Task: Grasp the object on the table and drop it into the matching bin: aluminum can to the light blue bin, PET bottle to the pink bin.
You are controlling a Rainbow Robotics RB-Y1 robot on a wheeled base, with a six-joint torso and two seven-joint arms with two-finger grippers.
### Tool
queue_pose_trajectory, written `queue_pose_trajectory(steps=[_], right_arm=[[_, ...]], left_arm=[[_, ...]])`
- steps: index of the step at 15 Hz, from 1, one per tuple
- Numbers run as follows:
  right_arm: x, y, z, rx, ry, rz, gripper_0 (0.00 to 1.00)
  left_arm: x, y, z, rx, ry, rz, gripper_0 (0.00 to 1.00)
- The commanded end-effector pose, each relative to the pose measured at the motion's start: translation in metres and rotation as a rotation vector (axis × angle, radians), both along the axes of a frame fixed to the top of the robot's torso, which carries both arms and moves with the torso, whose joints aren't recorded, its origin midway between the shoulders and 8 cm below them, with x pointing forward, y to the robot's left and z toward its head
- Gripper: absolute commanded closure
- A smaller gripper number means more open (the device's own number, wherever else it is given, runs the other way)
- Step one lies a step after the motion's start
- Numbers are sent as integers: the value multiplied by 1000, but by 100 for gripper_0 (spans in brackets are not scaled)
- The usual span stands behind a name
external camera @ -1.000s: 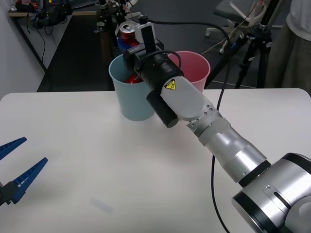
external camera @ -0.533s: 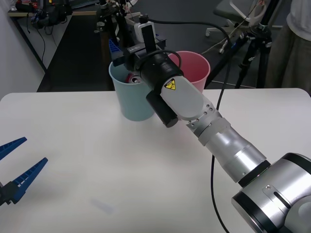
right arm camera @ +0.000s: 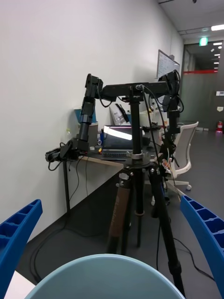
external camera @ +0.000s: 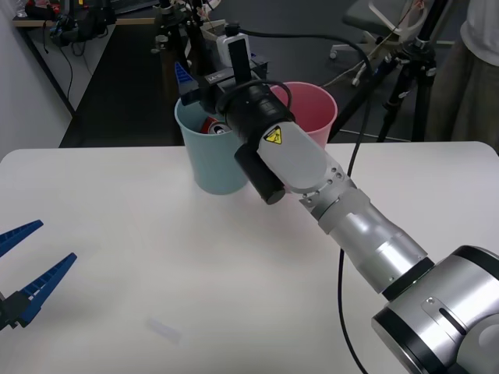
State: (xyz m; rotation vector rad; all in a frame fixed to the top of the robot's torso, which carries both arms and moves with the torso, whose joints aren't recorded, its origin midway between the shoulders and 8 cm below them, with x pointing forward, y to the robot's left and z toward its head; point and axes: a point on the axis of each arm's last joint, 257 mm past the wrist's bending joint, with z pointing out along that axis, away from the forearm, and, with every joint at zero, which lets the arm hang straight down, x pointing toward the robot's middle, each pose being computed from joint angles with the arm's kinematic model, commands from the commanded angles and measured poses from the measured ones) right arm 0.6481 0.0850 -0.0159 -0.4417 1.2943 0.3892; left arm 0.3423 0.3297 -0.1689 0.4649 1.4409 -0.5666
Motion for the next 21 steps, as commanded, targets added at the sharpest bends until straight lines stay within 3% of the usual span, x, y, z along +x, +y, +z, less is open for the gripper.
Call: queue_pose_trajectory(steps=[1,6,11,13,21], right_arm=[[-7,-3,7,25,-12,11,0],[-52,-23,6,25,-47,102,0],[-119,-70,-6,-15,-62,195,0],[-147,-94,-15,-18,-35,237,0],[-212,-231,-64,-112,111,231,0]], left_arm=[[0,0,0,0,0,0,0],[0,0,0,0,0,0,0],[0,0,0,0,0,0,0],[0,0,0,0,0,0,0],[0,0,0,0,0,0,0]])
